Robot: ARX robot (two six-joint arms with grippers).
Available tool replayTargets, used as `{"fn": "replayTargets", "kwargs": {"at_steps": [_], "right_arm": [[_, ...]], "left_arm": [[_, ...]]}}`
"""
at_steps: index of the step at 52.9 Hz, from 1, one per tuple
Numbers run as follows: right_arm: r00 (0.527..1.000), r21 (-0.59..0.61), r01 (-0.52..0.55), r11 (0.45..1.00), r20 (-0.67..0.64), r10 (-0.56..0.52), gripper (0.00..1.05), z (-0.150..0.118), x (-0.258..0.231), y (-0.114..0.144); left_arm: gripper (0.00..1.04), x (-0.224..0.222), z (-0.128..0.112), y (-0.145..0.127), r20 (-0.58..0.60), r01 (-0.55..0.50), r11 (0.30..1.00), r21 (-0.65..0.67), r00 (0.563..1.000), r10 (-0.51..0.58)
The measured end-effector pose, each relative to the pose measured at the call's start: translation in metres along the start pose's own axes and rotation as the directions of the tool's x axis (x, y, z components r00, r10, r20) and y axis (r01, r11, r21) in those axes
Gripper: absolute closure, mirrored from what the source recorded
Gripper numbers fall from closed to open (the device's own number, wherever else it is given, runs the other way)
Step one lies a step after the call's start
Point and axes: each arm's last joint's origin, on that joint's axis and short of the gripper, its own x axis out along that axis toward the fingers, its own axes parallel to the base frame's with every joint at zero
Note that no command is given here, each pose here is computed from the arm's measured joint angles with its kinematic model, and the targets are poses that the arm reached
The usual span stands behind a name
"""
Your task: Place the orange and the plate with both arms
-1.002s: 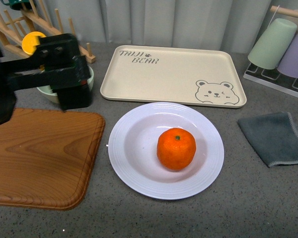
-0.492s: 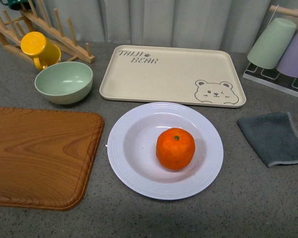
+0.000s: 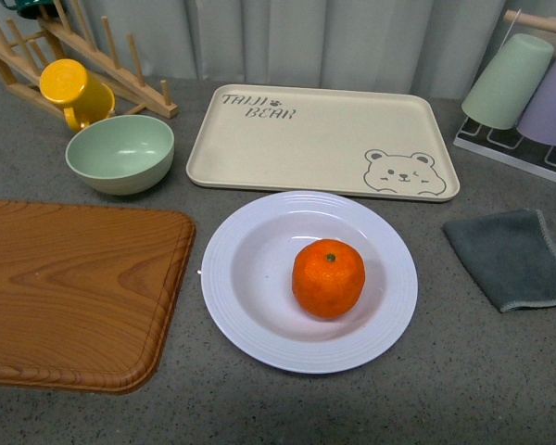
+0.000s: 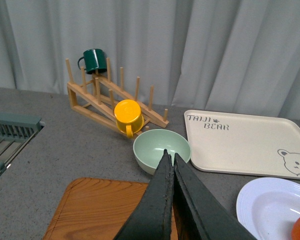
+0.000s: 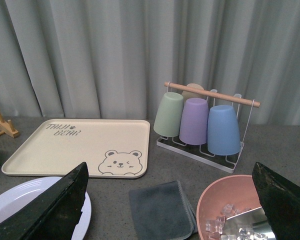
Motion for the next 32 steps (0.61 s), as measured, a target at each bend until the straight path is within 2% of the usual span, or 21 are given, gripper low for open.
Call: {"fn": "replayTargets", "kwargs": {"at_steps": [32], "right_arm": [[1.000,0.000,0.000,1.000,0.000,0.000,0.09,0.000,0.000,0.000]], "left_arm": [[1.01,-0.017,0.003,0.000,0.009,0.000,1.000,0.000,1.000,0.000]]}}
